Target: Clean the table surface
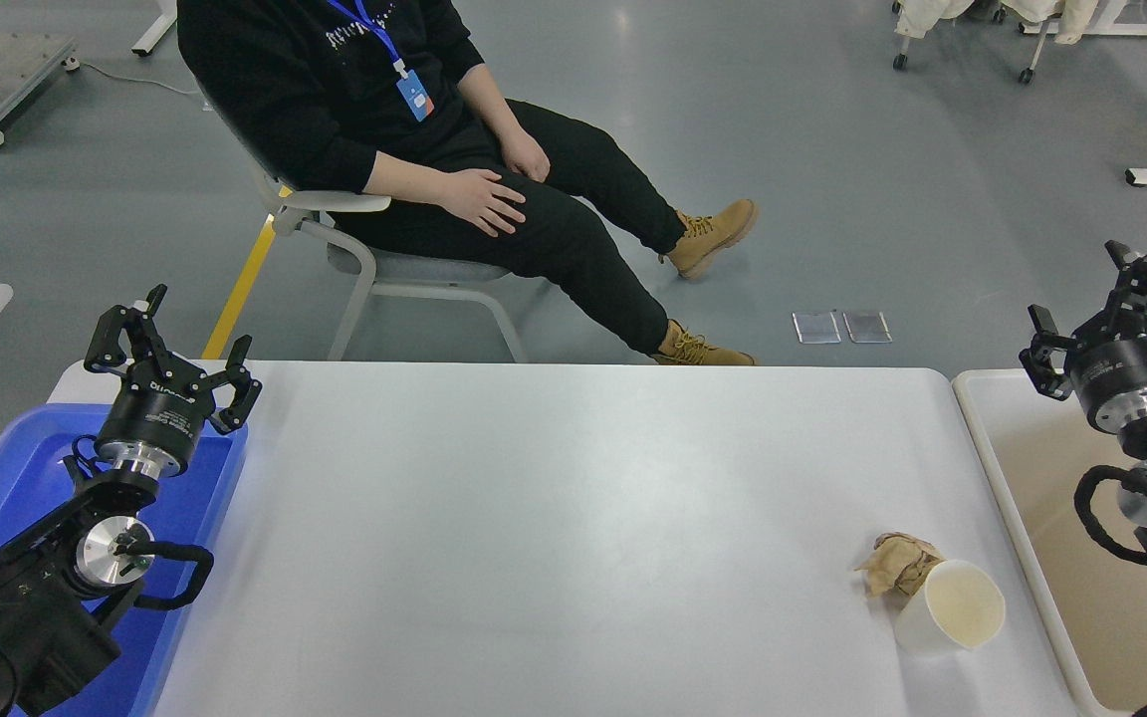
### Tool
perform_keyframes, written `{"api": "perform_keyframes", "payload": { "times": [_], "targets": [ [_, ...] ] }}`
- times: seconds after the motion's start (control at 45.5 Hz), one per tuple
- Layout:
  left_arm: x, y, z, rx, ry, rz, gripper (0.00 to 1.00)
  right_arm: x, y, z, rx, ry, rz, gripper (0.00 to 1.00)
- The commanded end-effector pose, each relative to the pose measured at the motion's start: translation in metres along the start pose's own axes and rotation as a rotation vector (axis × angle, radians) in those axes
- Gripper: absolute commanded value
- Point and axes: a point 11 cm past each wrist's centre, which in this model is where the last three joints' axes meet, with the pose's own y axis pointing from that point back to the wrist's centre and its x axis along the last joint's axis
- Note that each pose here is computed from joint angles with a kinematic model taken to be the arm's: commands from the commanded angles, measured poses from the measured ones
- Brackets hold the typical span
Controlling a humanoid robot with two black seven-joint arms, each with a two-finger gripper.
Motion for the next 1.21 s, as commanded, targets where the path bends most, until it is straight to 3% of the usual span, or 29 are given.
{"api": "perform_keyframes", "payload": {
  "times": [0.0, 0.989, 1.187],
  "targets": [
    [0.000, 0.000, 0.000, 0.000, 0.000, 0.000, 1.00, -0.004, 0.001, 0.005, -0.007, -0.012, -0.011, 0.99],
    [0.000, 0.000, 0.000, 0.000, 0.000, 0.000, 1.00, -0.001, 0.003, 0.005, -0.013, -0.007, -0.018, 0.99],
    [0.000, 0.000, 0.000, 0.000, 0.000, 0.000, 1.00, -0.006, 0.005, 0.008, -0.056, 0.068, -0.091, 0.99]
  ]
}}
